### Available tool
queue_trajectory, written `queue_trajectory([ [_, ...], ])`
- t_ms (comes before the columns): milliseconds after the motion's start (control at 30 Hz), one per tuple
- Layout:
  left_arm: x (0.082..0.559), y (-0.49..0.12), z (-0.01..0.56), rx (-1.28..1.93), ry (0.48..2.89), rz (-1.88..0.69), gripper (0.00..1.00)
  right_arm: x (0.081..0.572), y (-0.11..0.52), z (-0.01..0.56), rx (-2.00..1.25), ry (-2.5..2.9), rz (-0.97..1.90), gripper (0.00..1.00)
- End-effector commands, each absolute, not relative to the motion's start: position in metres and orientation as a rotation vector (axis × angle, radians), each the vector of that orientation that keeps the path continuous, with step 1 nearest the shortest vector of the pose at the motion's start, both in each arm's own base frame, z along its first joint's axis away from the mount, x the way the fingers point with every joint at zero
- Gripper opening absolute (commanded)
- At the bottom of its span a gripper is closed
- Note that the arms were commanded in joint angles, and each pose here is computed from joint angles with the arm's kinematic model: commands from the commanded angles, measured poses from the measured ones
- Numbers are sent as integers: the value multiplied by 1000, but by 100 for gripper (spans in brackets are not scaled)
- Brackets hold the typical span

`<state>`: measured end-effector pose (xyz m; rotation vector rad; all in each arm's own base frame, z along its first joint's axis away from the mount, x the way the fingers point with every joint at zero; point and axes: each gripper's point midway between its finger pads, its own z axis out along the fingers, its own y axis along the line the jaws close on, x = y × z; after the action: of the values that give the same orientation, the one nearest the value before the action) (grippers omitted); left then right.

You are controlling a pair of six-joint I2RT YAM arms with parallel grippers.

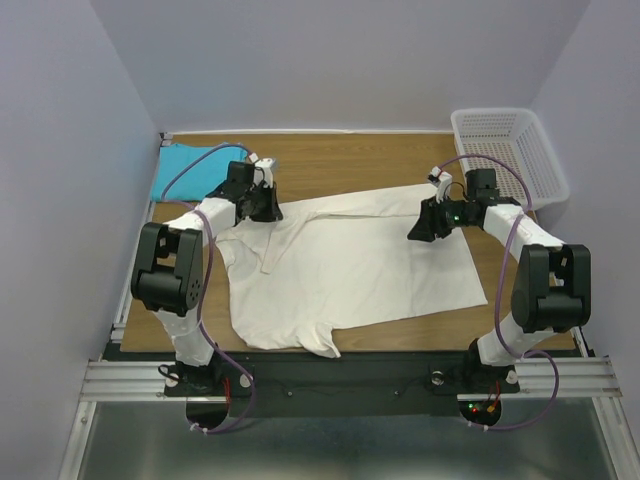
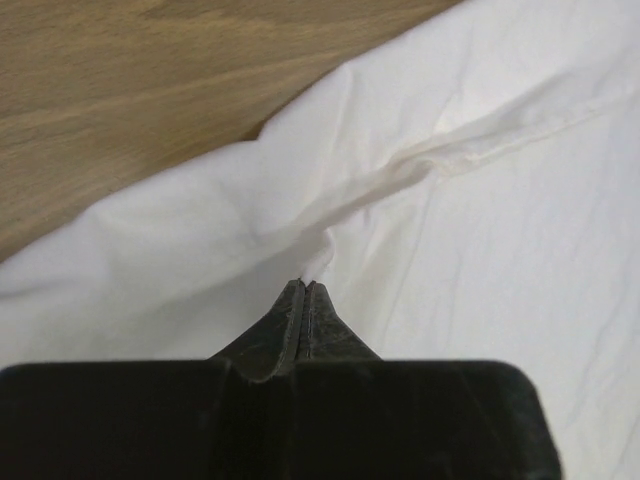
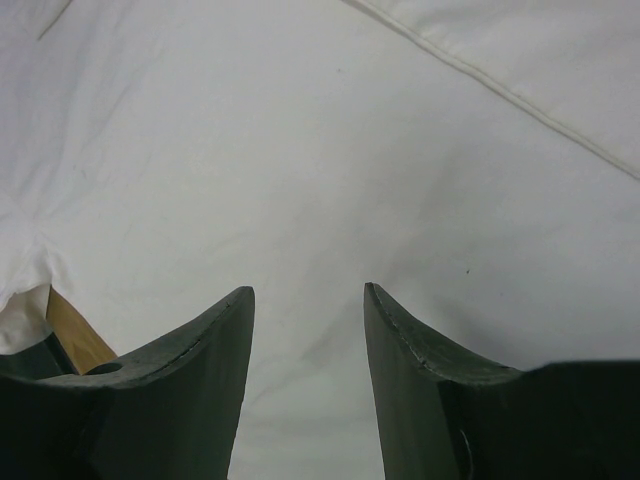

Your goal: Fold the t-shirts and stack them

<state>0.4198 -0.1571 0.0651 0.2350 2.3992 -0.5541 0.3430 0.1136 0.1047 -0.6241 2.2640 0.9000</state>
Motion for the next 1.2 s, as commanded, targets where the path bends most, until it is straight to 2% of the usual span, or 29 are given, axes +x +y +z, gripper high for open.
queue_trajectory([
  [0, 393, -172, 94, 351, 2339, -701, 0, 351, 110, 123, -644, 2190, 856, 54],
  [200, 364, -178, 87, 402, 2367, -801, 0, 352, 108, 126, -641, 2184, 852, 54],
  [700, 330, -203, 86, 466, 2375, -977, 0, 353, 104, 124, -632, 2189, 842, 54],
  [1100, 325, -220, 77, 450, 2406, -995, 0, 353, 103, 123, -625, 2194, 840, 54],
  [1167, 326, -217, 74, 437, 2417, -967, 5, 353, 102, 122, -625, 2194, 839, 54],
])
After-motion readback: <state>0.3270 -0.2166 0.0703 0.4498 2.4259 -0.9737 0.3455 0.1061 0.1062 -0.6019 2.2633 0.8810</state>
